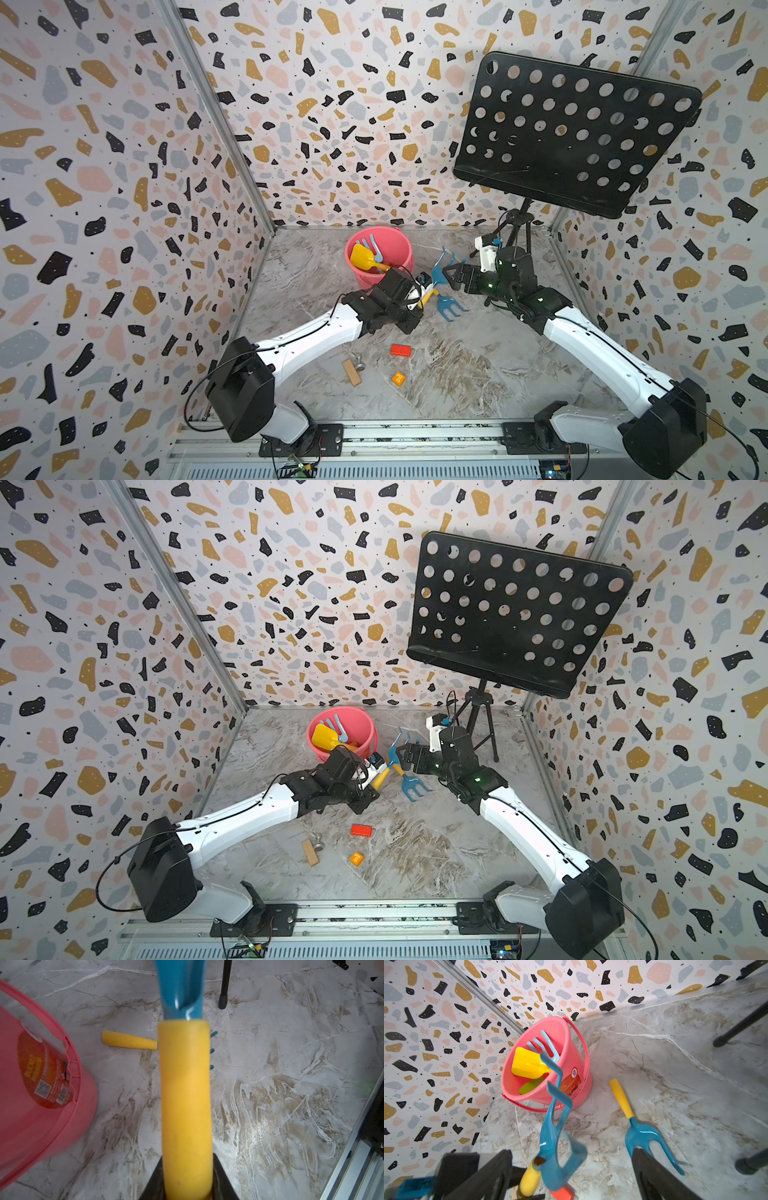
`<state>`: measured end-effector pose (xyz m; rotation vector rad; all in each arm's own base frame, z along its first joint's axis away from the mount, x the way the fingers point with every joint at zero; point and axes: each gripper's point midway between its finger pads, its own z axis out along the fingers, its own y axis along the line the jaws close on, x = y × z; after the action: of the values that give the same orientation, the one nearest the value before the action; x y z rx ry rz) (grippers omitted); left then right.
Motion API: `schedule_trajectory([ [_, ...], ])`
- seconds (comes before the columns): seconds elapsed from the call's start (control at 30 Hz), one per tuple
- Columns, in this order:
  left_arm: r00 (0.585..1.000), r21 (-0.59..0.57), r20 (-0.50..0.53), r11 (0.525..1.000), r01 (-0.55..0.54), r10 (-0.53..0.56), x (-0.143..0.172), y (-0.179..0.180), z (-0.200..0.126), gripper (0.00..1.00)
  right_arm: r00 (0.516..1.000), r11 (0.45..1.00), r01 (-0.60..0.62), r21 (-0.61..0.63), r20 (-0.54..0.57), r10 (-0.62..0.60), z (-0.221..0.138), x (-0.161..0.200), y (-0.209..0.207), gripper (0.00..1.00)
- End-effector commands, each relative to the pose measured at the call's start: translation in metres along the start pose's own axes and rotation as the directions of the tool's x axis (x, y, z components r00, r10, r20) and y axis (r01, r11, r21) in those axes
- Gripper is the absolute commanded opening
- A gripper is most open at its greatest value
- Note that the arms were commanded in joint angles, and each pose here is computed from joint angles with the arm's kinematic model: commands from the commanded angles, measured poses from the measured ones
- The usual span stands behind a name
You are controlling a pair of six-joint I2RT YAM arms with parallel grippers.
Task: Organize the gardening tools
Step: Pick up the gardening tool from the center of the board.
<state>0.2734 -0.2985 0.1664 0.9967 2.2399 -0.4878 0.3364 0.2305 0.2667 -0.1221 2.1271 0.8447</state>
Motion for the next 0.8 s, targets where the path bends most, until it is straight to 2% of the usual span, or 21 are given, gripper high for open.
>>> schedule_trajectory([
  [0.0,0.995,0.012,0.102,1.0,-0.005,0.003,-0.02,-0.004,-0.011,0.0,0.998,0.998,0.02,-0.063,0.062,-0.016,-0.001,-0.026,0.019,0.93],
  [0.1,0.994,0.022,0.11,1.0,-0.005,0.003,-0.02,-0.006,-0.013,0.0,0.998,0.996,0.022,-0.083,0.061,-0.017,0.005,-0.03,0.023,0.9],
  [0.23,0.994,0.027,0.11,1.0,-0.002,-0.001,-0.017,-0.007,-0.014,0.0,0.998,0.993,0.024,-0.114,0.054,-0.018,0.012,-0.031,0.028,0.82],
  [0.47,0.992,0.023,0.129,1.0,0.002,-0.005,-0.017,-0.007,-0.021,0.01,0.996,0.984,0.05,-0.17,0.08,-0.037,0.02,-0.043,0.041,0.36],
  [0.57,0.991,0.008,0.137,1.0,0.005,-0.007,-0.017,-0.005,-0.024,0.09,0.997,0.98,0.061,-0.191,0.068,-0.049,0.025,-0.044,0.045,0.11],
  [0.6,0.991,0.004,0.137,1.0,0.008,-0.008,-0.017,-0.004,-0.024,0.14,0.996,0.978,0.07,-0.198,0.065,-0.058,0.027,-0.045,0.047,0.04],
  [0.63,0.99,0.0,0.14,1.0,0.011,-0.011,-0.017,-0.003,-0.026,0.27,0.996,0.976,0.081,-0.201,0.061,-0.07,0.029,-0.046,0.049,0.0],
  [0.77,0.986,-0.036,0.164,0.999,0.039,-0.033,-0.015,0.002,-0.036,0.8,0.986,0.969,0.159,-0.19,0.079,-0.147,0.032,-0.059,0.055,0.0],
])
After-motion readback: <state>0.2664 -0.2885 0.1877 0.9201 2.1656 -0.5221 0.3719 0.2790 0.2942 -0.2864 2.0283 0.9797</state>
